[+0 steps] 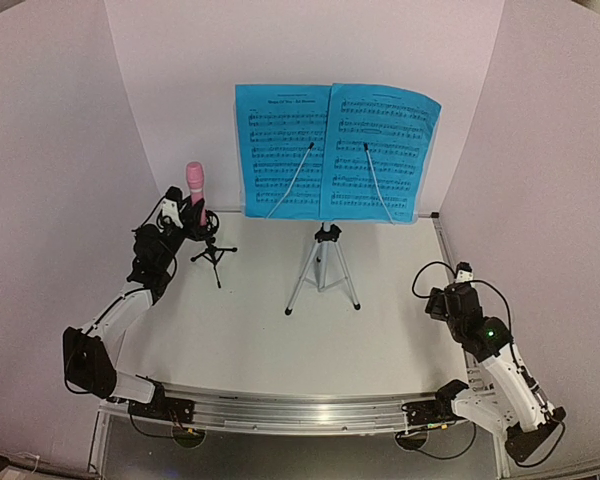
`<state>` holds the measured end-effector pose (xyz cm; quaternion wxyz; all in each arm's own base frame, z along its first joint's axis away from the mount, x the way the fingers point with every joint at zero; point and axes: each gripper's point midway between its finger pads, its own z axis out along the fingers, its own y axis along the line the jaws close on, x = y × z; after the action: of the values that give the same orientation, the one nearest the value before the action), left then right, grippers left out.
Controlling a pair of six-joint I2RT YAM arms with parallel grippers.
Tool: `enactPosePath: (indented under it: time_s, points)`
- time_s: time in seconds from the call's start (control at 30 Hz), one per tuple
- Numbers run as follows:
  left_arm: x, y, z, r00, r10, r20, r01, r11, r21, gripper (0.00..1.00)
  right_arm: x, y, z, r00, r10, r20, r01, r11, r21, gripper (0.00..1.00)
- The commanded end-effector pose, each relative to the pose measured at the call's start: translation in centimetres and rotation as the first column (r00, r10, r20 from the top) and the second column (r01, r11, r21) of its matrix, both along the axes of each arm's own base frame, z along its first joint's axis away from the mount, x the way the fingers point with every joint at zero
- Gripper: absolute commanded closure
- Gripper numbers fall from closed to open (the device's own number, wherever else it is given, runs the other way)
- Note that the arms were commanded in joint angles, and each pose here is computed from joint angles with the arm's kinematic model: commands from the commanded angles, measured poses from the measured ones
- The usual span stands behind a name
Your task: Set up the instrument practice props
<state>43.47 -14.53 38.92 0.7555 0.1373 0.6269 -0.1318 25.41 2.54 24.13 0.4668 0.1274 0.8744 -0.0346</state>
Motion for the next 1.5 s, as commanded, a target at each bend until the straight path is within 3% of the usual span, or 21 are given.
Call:
enactPosePath:
  time_s: [0.0, 0.13, 0.23, 0.4, 0.53, 0.77, 0.9, 1.03, 1.1, 1.2, 1.33, 1.47]
  points:
    - [-1.3, 0.6, 2.6, 0.998, 0.000, 0.062, 0.002, 1.000, -0.027, 0.55, 0.7, 0.5, 1.1, 0.999, 0.015, 0.030, -0.015, 1.000, 0.015, 0.21]
    - [-1.9, 0.6, 2.6, 0.998, -0.011, 0.054, 0.012, 1.000, -0.016, 0.29, 1.0, 0.7, 1.0, 1.000, 0.022, 0.022, -0.022, 1.000, 0.010, 0.21]
    - [-2.4, 0.8, 2.9, 0.999, -0.008, 0.051, 0.009, 1.000, -0.022, 0.20, 1.4, 1.0, 0.7, 0.999, 0.032, 0.007, -0.032, 0.999, 0.006, 0.21]
    - [-4.0, 1.7, 5.0, 0.998, 0.019, 0.065, -0.017, 0.999, -0.033, 0.14, 3.3, 2.4, -0.3, 0.995, 0.083, -0.058, -0.085, 0.996, -0.039, 0.20]
    - [-5.6, 4.9, 7.6, 0.983, 0.159, 0.091, -0.153, 0.986, -0.073, 0.11, 6.2, 3.1, 0.3, 0.992, 0.117, -0.055, -0.121, 0.989, -0.079, 0.19]
    - [-7.6, 11.1, 6.3, 0.947, 0.319, -0.037, -0.321, 0.933, -0.161, 0.11, 12.4, -1.7, -2.0, 0.998, 0.039, -0.048, -0.033, 0.992, 0.124, 0.20]
    - [-8.3, 17.1, 2.3, 0.871, 0.455, -0.187, -0.489, 0.842, -0.227, 0.11, 14.1, -2.5, -3.3, 0.997, 0.080, 0.020, -0.082, 0.977, 0.195, 0.20]
    - [-8.8, 20.5, -4.6, 0.794, 0.515, -0.322, -0.586, 0.790, -0.181, 0.08, 14.2, -1.0, -2.6, 0.941, 0.204, 0.272, -0.260, 0.947, 0.187, 0.19]
    - [-8.2, 20.5, -9.6, 0.772, 0.493, -0.402, -0.572, 0.814, -0.101, 0.05, 13.5, -1.9, -2.7, 0.917, 0.169, 0.362, -0.238, 0.958, 0.157, 0.18]
    - [-7.4, 19.9, -16.1, 0.732, 0.467, -0.495, -0.508, 0.859, 0.060, 0.01, 12.7, -2.1, -4.7, 0.912, 0.184, 0.367, -0.254, 0.955, 0.154, 0.18]
    - [-6.5, 19.0, -21.9, 0.677, 0.407, -0.614, -0.440, 0.892, 0.106, 0.00, 11.9, -1.2, -7.3, 0.902, 0.262, 0.343, -0.321, 0.939, 0.124, 0.18]
    - [-7.0, 15.9, -25.9, 0.728, 0.277, -0.627, -0.208, 0.961, 0.184, 0.00, 10.0, -2.7, -10.3, 0.925, 0.211, 0.317, -0.245, 0.967, 0.072, 0.18]
